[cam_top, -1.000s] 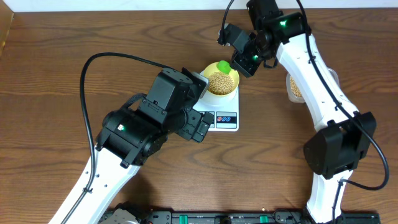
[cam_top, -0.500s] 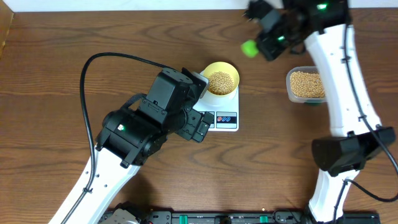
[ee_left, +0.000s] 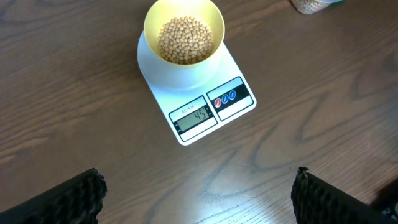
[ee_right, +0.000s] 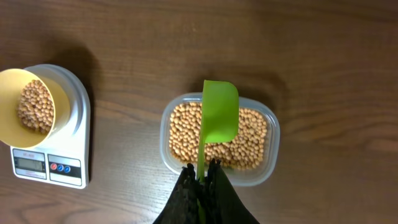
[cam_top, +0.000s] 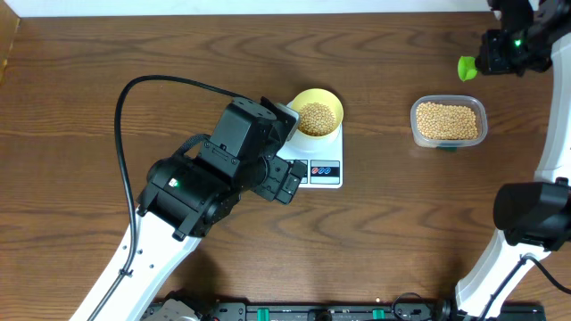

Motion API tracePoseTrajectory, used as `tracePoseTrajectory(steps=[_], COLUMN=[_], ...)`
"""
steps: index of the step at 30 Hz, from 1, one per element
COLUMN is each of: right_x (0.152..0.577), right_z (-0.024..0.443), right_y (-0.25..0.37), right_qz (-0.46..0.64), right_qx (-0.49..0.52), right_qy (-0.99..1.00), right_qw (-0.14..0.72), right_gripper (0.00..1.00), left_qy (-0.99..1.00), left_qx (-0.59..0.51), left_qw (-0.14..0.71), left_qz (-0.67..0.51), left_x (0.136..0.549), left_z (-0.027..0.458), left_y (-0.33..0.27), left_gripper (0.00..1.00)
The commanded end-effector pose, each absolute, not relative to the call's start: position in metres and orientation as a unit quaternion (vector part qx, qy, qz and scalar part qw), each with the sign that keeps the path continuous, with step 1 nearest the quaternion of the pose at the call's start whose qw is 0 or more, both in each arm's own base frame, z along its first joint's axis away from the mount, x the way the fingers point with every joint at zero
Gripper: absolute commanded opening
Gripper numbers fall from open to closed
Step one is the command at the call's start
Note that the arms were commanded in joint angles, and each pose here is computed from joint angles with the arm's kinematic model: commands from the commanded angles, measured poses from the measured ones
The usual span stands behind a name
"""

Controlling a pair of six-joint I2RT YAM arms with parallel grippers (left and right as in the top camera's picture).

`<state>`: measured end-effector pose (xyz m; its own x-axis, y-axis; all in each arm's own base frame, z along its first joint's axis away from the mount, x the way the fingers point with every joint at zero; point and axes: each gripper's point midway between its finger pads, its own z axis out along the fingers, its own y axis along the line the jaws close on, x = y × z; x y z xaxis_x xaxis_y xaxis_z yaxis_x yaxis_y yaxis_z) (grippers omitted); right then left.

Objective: Scoop item into bowl and weigh 50g on scale
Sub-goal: 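Move the right gripper with the scoop back over the tub, then lower the scoop into the tub and scoop soybeans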

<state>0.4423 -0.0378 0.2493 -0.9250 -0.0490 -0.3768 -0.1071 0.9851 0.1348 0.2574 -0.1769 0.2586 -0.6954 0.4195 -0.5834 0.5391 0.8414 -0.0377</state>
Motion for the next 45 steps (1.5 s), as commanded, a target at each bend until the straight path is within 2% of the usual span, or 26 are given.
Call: tracePoseTrajectory(steps=[1,8,15,23,28,34,45], right_x=[0.435,0.435,0.438,0.426,0.416,0.408,0.411], right_z=[0.256,0.240,0.237,0.232,0.218,0.180,0.142], right_y=[-0.038,-0.022,-0.014,-0.019,-0.021,-0.017,-0.026], right_qz=[0.076,0.039,0.060,0.038,0.020,0.011,-0.015], right_qx=[-0.026,0.020,0.144,0.212,0.218,0.218,0.220], right_qy=[0.979,0.987,0.976,0.968,0.971,0.975,0.974], right_qw=[0.189,0.157,0.153,0.128,0.098,0.054,0.047], right_gripper=[0.01,0.01,0.01,0.01,0.01,0.01,0.01], left_qy=[0.912,0.912,0.912,0.912,0.912,0.912,0.912], left_qx=[0.261,0.261,0.261,0.261,0.261,0.261,0.261], left_qw=[0.301,0.301,0.301,0.300,0.301,0.301,0.300], left_qz=[-0.099,-0.099,-0.099,-0.099,-0.099,-0.099,-0.099], left_x=[0.260,0.260,0.260,0.260,0.260,0.260,0.260], left_z=[0.267,0.267,0.267,0.267,0.267,0.267,0.267], left_y=[-0.175,-0.175,-0.175,-0.175,-0.175,-0.175,-0.175], left_gripper=[0.98,0.98,0.98,0.98,0.98,0.98,0.98])
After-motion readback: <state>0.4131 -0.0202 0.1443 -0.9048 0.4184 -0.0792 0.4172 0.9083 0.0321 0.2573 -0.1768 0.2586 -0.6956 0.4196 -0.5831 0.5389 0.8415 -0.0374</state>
